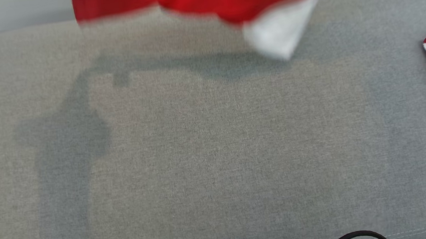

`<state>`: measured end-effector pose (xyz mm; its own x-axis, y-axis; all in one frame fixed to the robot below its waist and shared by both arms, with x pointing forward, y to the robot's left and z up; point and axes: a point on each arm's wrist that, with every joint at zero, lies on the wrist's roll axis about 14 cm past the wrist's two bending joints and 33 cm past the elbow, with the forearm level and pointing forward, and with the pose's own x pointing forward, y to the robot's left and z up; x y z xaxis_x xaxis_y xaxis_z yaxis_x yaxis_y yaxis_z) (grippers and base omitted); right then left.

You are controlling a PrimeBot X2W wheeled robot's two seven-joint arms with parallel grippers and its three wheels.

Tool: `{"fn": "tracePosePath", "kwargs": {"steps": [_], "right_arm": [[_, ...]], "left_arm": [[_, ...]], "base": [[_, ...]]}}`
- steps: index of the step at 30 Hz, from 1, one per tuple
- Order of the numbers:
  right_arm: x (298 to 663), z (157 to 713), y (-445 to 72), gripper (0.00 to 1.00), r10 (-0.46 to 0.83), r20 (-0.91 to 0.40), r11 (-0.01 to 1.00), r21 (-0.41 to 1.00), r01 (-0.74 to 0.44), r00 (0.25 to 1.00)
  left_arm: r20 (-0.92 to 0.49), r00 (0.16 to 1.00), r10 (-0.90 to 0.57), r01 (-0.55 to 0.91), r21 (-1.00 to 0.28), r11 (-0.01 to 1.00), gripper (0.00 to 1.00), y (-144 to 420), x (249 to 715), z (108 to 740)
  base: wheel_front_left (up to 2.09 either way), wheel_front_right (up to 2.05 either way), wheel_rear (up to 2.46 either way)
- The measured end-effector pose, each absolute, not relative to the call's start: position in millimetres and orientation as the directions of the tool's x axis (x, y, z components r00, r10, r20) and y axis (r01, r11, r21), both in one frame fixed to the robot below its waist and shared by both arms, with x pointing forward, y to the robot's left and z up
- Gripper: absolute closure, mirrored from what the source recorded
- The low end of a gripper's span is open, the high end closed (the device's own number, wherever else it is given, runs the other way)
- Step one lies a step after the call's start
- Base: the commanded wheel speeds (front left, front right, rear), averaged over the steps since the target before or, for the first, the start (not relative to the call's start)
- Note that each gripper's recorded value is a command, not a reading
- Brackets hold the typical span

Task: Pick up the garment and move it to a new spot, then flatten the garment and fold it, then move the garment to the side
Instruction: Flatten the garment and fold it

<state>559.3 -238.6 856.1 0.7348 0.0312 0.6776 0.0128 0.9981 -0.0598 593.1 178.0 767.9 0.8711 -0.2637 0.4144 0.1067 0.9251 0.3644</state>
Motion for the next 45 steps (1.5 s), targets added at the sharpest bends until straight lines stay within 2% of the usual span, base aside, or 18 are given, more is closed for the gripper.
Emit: {"fn": "tracePosePath", "kwargs": {"steps": [4, 10, 12, 16, 20, 24, 29, 36, 45], "right_arm": [[579.3, 878.4, -243.3, 1.0, 0.008, 0.713, 0.995, -0.074, 0.064, 0.701], [613.4, 843.7, -250.7, 1.0, -0.018, 0.663, 0.993, -0.074, 0.089, 0.748], [627.6, 809.0, -254.6, 1.0, -0.023, 0.61, 0.993, -0.079, 0.09, 0.792], [650.6, 712.0, -256.5, 1.0, -0.029, 0.456, 0.998, -0.044, 0.055, 0.889], [645.5, 601.8, -256.8, 1.0, -0.014, 0.273, 1.0, -0.007, 0.016, 0.962], [603.5, 505.2, -261.1, 1.0, -0.005, 0.076, 0.999, 0.052, 0.001, 0.997], [538.1, 439.6, -257.4, 1.0, 0.045, -0.113, 0.997, 0.063, -0.038, 0.993], [450.6, 406.1, -266.1, 1.0, 0.03, -0.261, 0.995, 0.095, -0.005, 0.965], [335.8, 380.4, -260.6, 1.0, 0.006, -0.377, 0.983, 0.17, 0.063, 0.926]], "left_arm": [[0.474, 0.84, -0.265, 0.079, 0.376, 0.923, 1.0, 172.9, 616.3, 790.1], [0.418, 0.861, -0.289, 0.143, 0.348, 0.927, 1.0, 160.4, 648.3, 750.2], [0.368, 0.889, -0.273, 0.162, 0.305, 0.938, 1.0, 164.2, 659.3, 716.0], [0.177, 0.948, -0.264, 0.223, 0.219, 0.95, 1.0, 163.1, 669.7, 604.7], [-0.001, 0.967, -0.254, 0.253, 0.045, 0.966, 1.0, 151.8, 650.5, 494.7], [-0.203, 0.948, -0.244, 0.23, -0.089, 0.969, 1.0, 144.2, 594.2, 395.8], [-0.308, 0.926, -0.219, 0.176, -0.162, 0.971, 1.0, 146.0, 535.0, 354.8], [-0.36, 0.913, -0.19, 0.109, -0.233, 0.966, 1.0, 144.5, 463.1, 348.2], [-0.429, 0.893, -0.135, 0.033, -0.236, 0.971, 1.0, 158.0, 360.2, 345.2]], "base": [[0.0, 0.0, 0.0], [0.0, 0.0, 0.0], [0.0, 0.0, 0.0], [0.0, 0.0, 0.0], [0.0, 0.0, 0.0], [0.0, 0.0, 0.0], [0.0, 0.0, 0.0], [0.0, 0.0, 0.0], [0.0, 0.0, 0.0]]}}
